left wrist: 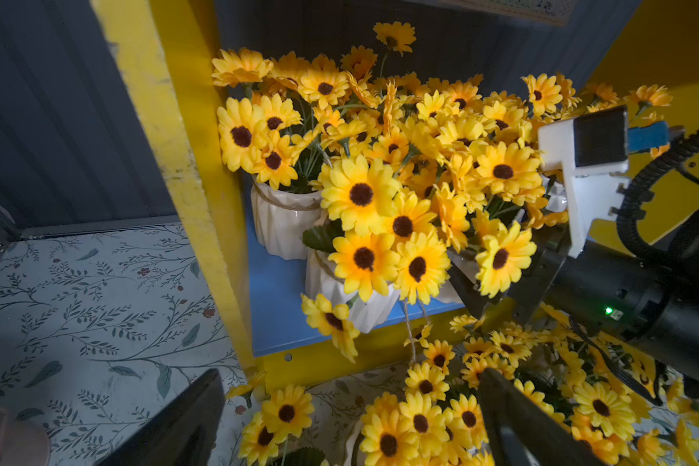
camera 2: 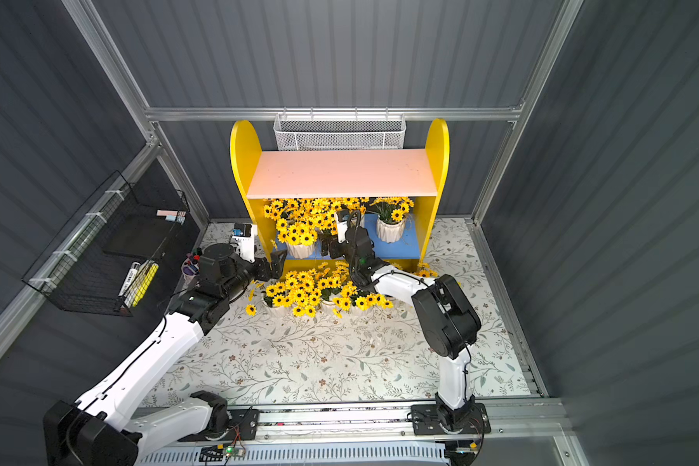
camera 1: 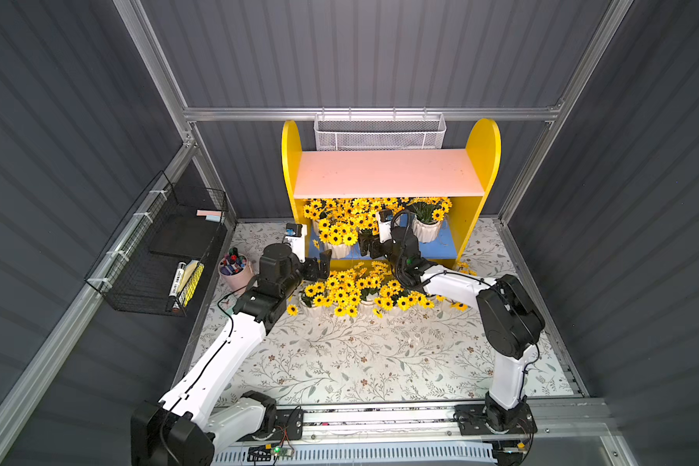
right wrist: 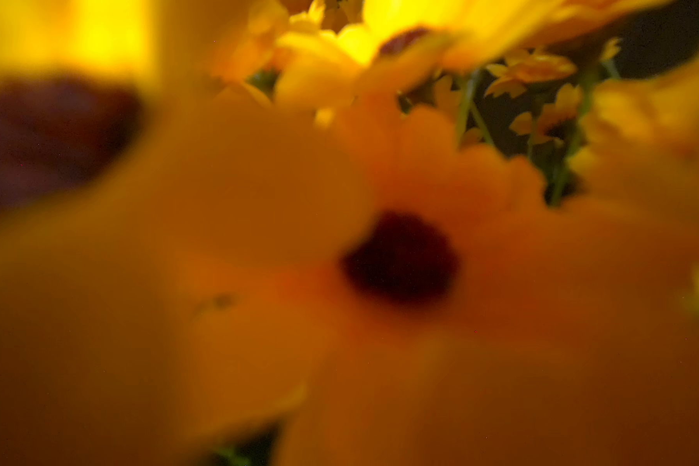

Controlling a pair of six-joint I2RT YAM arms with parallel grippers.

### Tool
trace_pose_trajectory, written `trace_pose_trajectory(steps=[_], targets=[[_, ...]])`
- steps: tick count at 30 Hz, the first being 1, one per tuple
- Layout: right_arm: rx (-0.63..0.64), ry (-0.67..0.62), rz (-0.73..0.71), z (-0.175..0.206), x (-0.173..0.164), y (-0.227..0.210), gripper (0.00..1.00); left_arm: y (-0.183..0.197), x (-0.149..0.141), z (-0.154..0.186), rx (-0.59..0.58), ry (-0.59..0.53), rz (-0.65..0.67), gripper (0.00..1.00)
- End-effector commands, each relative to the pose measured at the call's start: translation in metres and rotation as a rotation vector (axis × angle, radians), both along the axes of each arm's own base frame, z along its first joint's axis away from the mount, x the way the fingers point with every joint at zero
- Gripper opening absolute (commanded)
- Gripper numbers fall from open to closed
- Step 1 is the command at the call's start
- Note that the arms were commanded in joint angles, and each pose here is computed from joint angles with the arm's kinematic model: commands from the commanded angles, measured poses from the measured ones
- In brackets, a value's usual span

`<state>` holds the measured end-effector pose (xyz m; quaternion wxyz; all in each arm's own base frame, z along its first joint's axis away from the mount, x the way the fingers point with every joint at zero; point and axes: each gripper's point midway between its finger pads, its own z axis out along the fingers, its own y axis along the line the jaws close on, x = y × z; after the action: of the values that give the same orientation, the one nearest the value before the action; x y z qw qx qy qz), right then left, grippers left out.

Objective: Take the sunflower pots off the shelves
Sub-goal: Pick up the sunflower pot from the shelf.

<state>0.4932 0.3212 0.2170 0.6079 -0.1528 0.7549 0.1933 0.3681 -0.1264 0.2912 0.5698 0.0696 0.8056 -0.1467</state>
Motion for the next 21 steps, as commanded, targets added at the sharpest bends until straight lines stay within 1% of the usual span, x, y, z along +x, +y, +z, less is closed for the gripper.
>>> trace_pose_trajectory(steps=[1,5,12,21], targets=[[-0.016,-0.002,-0.023,-0.002,0.004,0.001,0.99,0.000,-0.003,0.023,-0.028,-0.056,-0.006,0.99],[-0.021,-0.004,-0.028,-0.003,0.004,0.000,0.96,0.001,-0.004,0.026,-0.024,-0.064,-0.002,0.99],[-0.024,-0.004,-0.012,-0.004,0.000,0.002,0.81,0.002,-0.006,0.028,-0.025,-0.073,-0.002,0.99],[-0.026,-0.025,-0.010,0.000,-0.009,-0.002,0.68,0.002,-0.007,0.029,-0.026,-0.077,-0.005,0.99]])
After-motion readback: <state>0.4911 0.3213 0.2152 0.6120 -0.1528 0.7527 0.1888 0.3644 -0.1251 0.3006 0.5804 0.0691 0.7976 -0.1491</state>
